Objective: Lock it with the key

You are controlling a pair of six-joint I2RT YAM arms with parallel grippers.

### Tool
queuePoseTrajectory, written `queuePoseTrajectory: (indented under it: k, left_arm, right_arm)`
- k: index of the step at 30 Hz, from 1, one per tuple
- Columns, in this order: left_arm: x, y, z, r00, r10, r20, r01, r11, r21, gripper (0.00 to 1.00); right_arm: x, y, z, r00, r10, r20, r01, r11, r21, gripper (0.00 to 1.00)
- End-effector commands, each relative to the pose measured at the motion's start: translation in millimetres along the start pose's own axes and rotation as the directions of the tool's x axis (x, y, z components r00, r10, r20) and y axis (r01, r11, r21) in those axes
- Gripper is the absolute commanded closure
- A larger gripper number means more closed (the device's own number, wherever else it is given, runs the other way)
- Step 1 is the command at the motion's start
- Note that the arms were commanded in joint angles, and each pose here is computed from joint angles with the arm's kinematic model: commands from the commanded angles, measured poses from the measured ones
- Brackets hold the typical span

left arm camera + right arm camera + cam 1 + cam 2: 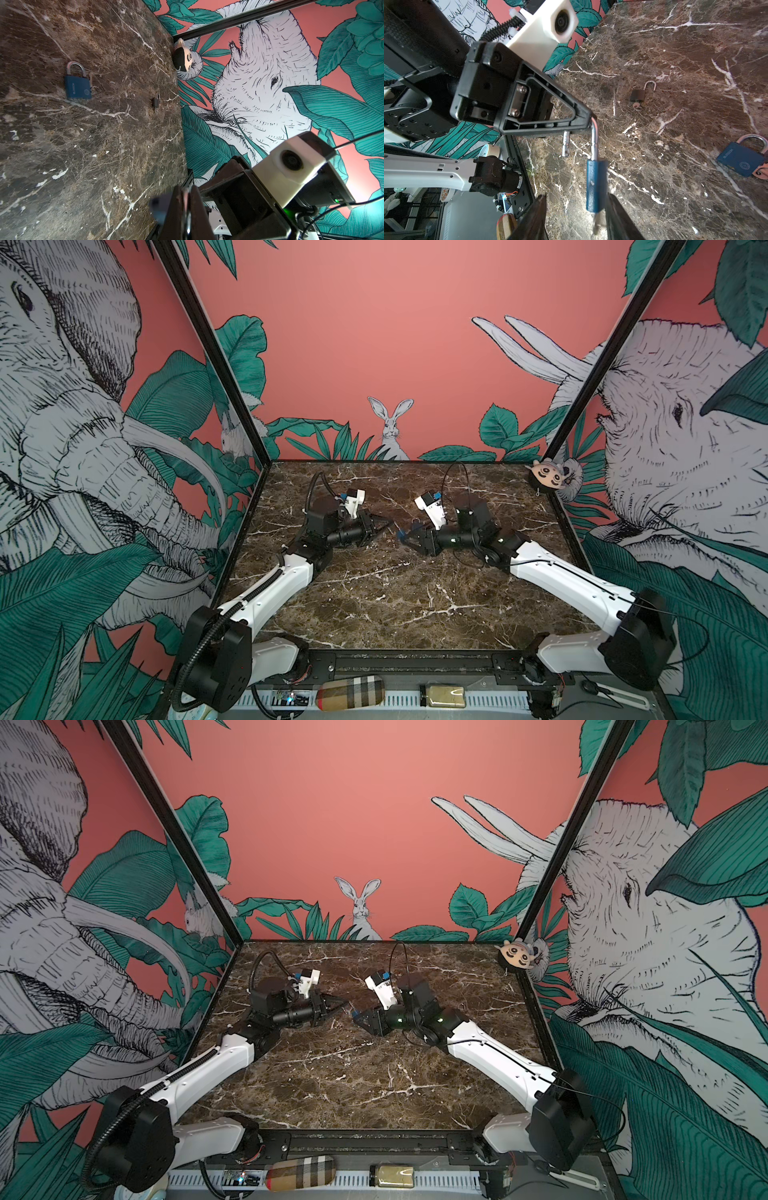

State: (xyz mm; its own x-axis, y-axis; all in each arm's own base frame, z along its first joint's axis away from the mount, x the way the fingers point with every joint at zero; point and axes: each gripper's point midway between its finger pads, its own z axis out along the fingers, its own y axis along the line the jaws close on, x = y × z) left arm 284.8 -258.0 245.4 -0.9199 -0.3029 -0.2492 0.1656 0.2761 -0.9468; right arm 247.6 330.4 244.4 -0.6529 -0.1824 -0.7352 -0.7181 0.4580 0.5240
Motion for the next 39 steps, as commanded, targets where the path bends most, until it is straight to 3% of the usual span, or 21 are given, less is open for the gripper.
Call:
queuePoseTrajectory:
  k: [1, 10, 16, 18, 21, 25, 30, 34, 39]
  left_arm:
    - [-3.4, -26.5, -2.6, 0.998, 0.064, -0.004, -0.063, 0.997, 0.047, 0.99]
    - [-1.8, -45.0, -13.7, 0.993, 0.119, -0.009, -0.119, 0.993, 0.027, 0.99]
    - [-3.0, -56.8, -25.1, 0.993, 0.115, 0.019, -0.115, 0.993, 0.002, 0.99]
    - [-3.9, -56.6, -27.0, 0.995, 0.095, 0.033, -0.095, 0.995, -0.007, 0.99]
    - [-5.0, -55.2, -27.4, 0.996, 0.074, 0.049, -0.074, 0.997, -0.011, 0.99]
    - [-6.2, -53.3, -26.1, 0.997, 0.058, 0.055, -0.057, 0.998, -0.012, 0.98]
    - [-6.1, -53.5, -25.3, 0.997, 0.051, 0.054, -0.051, 0.999, -0.008, 0.98]
    - [-4.6, -56.3, -26.3, 0.997, 0.053, 0.051, -0.053, 0.999, 0.000, 0.98]
    - [-4.2, -59.0, -27.2, 0.997, 0.053, 0.049, -0.054, 0.999, 0.010, 0.98]
  right_arm:
    - [-16.1, 9.7, -6.8, 0.997, -0.040, 0.062, 0.041, 0.999, -0.013, 0.51]
    - [-20.2, 15.6, -19.2, 0.992, -0.056, 0.111, 0.058, 0.998, -0.012, 0.36]
    - [-14.3, 1.2, -48.8, 0.961, -0.151, 0.232, 0.124, 0.984, 0.127, 0.33]
    - [-11.1, -1.4, -55.4, 0.934, -0.217, 0.282, 0.176, 0.971, 0.164, 0.34]
    - [-7.8, 9.4, -65.4, 0.837, -0.357, 0.415, 0.288, 0.932, 0.222, 0.36]
    - [4.7, 17.3, -55.0, 0.802, -0.488, 0.344, 0.393, 0.866, 0.310, 0.38]
    - [3.4, 39.9, -45.8, 0.668, -0.643, 0.375, 0.500, 0.761, 0.414, 0.38]
    - [-4.8, 32.9, -41.8, 0.634, -0.665, 0.394, 0.470, 0.737, 0.486, 0.41]
    - [-8.8, 24.5, -29.7, 0.633, -0.667, 0.392, 0.447, 0.729, 0.518, 0.46]
